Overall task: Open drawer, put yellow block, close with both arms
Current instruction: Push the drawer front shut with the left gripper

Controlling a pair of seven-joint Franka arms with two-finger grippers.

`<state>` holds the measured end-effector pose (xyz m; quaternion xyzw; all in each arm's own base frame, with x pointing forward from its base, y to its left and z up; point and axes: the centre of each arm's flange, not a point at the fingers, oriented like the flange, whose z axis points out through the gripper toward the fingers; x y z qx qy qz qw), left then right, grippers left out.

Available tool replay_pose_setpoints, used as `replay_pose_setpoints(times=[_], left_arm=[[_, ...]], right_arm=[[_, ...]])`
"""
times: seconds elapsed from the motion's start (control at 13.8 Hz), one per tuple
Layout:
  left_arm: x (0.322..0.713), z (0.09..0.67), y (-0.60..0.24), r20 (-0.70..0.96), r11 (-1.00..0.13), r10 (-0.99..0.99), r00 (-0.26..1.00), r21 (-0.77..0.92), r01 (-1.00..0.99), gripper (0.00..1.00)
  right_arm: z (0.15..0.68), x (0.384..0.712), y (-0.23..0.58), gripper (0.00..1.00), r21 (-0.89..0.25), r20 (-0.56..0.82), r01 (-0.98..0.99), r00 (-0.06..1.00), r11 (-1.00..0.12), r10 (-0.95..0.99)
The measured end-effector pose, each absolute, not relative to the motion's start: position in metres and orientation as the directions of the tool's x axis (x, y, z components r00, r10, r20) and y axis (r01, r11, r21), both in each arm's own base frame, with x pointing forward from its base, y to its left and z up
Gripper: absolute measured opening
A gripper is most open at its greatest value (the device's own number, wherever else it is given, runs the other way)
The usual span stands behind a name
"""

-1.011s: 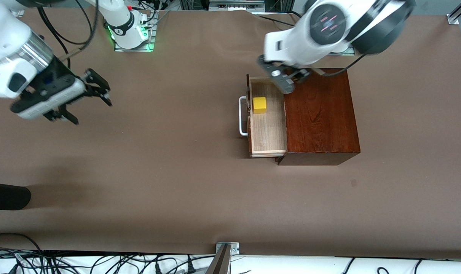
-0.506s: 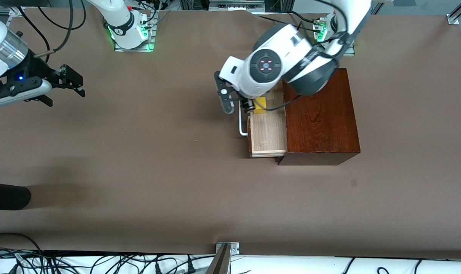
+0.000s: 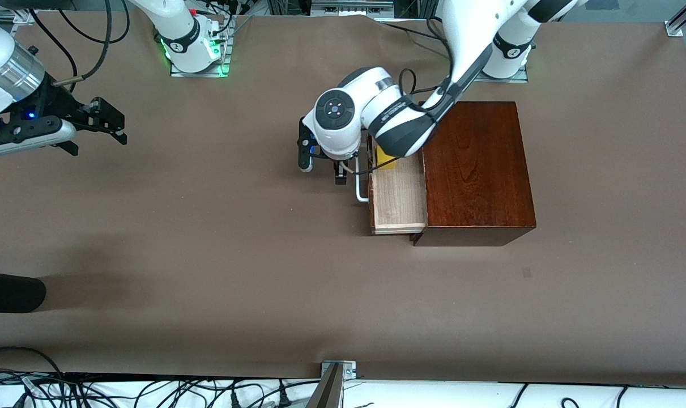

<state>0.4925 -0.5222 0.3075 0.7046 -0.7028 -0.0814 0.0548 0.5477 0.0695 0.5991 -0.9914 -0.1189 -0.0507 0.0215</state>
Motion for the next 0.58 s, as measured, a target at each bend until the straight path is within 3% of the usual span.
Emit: replay_pose_setpoints(times=[0.58], left_arm=[[0.498, 0.283, -0.495, -0.144, -0.017, -0.989, -0.019, 0.244, -0.969, 1.0]], right_arm=[[0.602, 0.548, 0.075, 1.0, -0.006, 0.106, 0.252, 0.962, -0.968, 0.25]])
